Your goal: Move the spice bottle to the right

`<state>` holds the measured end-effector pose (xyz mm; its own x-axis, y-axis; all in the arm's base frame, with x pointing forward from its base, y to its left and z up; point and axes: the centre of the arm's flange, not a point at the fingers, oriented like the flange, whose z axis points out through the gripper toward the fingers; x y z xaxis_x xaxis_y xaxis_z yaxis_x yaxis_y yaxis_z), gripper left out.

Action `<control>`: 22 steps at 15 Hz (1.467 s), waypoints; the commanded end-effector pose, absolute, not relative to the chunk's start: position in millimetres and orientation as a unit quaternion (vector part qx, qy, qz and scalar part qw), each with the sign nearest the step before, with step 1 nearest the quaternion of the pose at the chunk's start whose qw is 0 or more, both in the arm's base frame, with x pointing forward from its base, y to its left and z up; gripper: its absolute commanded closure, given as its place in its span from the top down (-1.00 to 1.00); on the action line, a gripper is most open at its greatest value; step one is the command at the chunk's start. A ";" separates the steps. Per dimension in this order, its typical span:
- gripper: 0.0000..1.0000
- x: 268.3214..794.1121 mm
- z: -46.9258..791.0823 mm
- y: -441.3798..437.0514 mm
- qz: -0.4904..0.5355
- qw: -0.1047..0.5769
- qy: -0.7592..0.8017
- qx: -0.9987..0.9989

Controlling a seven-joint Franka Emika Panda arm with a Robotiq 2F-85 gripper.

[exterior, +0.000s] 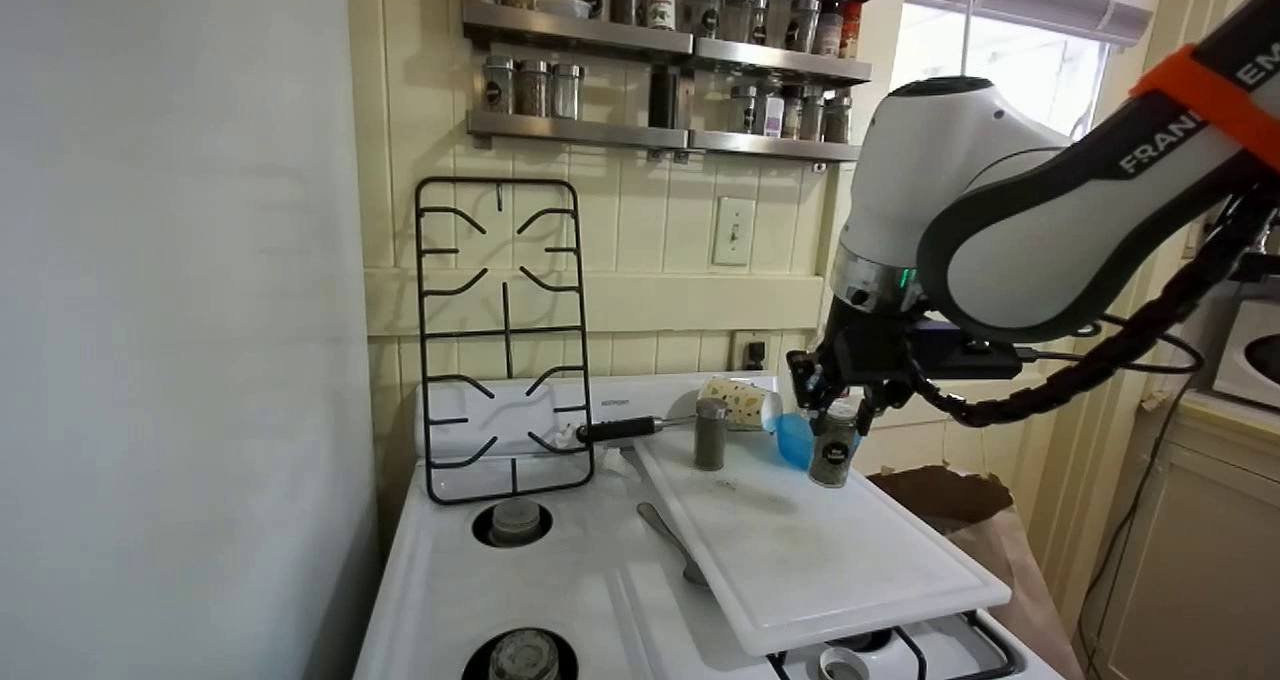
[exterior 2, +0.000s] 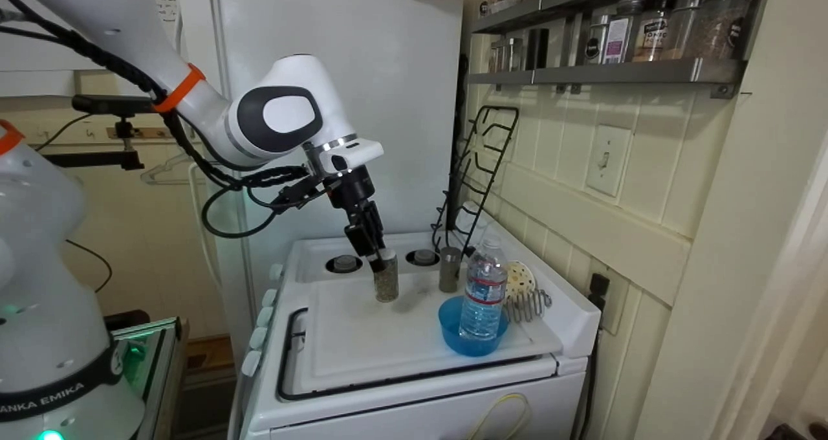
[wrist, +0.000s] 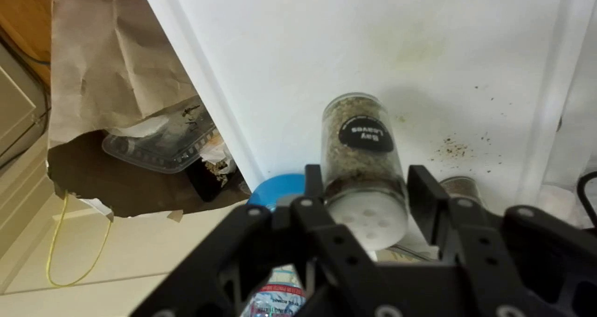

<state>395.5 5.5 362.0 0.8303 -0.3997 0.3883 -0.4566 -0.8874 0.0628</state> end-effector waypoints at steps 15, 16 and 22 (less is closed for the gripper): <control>0.58 396.3 302.4 -20.3 0.202 0.067 -0.302 0.929; 0.75 393.3 306.1 -20.7 0.203 0.068 -0.303 0.929; 1.00 379.1 353.1 -15.9 0.232 0.069 -0.295 0.924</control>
<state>408.9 -22.5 328.4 0.7275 -0.5276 0.4387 -0.5827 -0.8126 -0.0110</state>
